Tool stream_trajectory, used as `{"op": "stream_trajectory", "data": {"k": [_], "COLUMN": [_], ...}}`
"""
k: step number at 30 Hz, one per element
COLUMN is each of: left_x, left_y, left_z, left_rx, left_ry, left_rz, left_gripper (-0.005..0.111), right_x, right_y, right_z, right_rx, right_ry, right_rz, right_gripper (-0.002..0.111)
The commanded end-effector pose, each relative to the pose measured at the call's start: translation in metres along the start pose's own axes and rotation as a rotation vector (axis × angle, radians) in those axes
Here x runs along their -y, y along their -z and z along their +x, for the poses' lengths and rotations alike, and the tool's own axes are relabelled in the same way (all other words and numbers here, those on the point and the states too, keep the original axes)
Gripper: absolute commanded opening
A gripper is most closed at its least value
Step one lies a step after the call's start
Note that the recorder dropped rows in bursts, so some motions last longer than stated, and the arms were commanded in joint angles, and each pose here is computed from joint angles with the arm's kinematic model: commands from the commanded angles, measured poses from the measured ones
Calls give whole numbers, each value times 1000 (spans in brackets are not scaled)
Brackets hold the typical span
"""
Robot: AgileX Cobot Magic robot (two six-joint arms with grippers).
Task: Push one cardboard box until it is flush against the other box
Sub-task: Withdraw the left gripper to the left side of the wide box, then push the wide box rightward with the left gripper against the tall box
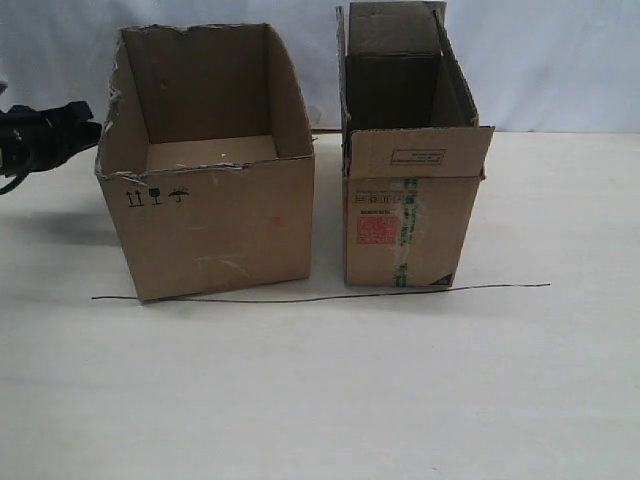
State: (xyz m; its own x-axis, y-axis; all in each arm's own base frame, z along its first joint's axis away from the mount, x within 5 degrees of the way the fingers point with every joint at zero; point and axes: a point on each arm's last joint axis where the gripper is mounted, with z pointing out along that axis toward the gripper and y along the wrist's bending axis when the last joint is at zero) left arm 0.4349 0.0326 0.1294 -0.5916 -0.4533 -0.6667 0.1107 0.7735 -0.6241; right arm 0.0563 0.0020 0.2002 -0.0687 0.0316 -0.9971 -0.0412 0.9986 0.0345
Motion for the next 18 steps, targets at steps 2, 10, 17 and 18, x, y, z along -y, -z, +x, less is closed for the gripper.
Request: {"op": "stream_trajectory", "data": {"k": [2,10,17,18], "left_x": [0,9,37,38], "left_y": [-4,-15,-34,-34], "left_z": [1,3,-3,-3], "left_rx": [32,57,45,46], "left_ry": [59,92,22,21], "left_rz": [89,205,277,279], "left_gripper": [0,0,0,0], "right_x": [0,0,0,0], "right_y": [0,0,0,0], "right_z": [2,2,2,2], "right_rx": [-5,-5,-5,-5], "right_ry": [-1,-1,-1,-1], "right_rz": [-3,-3,-3,-3], "right_gripper": [5,5,5,5]}}
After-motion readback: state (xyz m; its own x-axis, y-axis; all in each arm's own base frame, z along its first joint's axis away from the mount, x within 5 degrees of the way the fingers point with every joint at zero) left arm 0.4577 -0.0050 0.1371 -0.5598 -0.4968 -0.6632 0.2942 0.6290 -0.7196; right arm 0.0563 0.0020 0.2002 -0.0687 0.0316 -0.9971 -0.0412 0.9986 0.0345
